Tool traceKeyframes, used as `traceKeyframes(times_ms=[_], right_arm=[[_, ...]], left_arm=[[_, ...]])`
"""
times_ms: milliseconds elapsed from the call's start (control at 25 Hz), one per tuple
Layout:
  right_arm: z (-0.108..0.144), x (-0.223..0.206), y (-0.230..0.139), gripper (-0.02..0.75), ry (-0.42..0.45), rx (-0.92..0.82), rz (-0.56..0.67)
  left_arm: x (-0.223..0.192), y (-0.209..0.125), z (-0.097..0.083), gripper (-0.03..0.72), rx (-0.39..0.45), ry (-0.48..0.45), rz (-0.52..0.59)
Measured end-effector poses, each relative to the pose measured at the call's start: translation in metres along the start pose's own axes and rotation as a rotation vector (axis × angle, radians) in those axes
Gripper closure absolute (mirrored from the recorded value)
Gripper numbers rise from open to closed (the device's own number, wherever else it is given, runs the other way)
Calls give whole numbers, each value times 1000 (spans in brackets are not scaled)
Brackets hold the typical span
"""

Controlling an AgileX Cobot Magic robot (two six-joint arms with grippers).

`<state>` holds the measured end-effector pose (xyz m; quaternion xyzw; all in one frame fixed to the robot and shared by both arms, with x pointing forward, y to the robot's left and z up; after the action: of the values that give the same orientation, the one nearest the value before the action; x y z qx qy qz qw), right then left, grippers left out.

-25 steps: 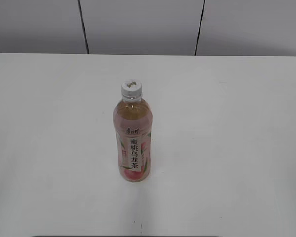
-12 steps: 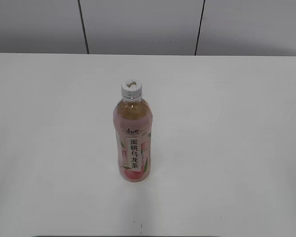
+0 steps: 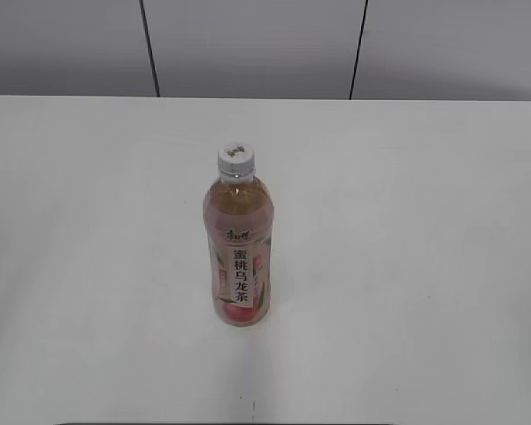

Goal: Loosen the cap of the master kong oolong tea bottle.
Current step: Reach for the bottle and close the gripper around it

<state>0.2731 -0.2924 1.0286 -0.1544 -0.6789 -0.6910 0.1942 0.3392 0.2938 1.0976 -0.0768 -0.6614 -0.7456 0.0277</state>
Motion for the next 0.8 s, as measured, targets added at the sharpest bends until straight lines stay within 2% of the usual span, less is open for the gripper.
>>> traceKeyframes(times_ms=[80,200,400,520,800], right_arm=[[0,0,0,184,0,0,0],[0,0,0,184,0,0,0],[0,0,0,184,0,0,0],[0,0,0,184,0,0,-1],[0,0,0,184,-1,0,-1]], left_arm=[[-20,2,1,260,12,2,1],[-52,6,3,261,74,3,-25],[-102,11,11,261,152,48,-75],[-137,-1,16,261,152,77,-48],[-188,-27,20,266,109,119,-41]])
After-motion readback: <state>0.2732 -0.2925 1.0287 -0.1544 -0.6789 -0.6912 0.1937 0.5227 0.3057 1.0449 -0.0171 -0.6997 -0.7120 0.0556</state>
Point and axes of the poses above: a point on each arm's last joint axis where the gripper is mounted, x pointing back along that axis away from the gripper, z along the wrist's bending axis when the last joint is at zero, y = z × x, the point moved 5 cm from there along -x, pointing out along that axis toward the gripper, and after that the axes turned 7 degrees about -x, right-handed, at the moved point
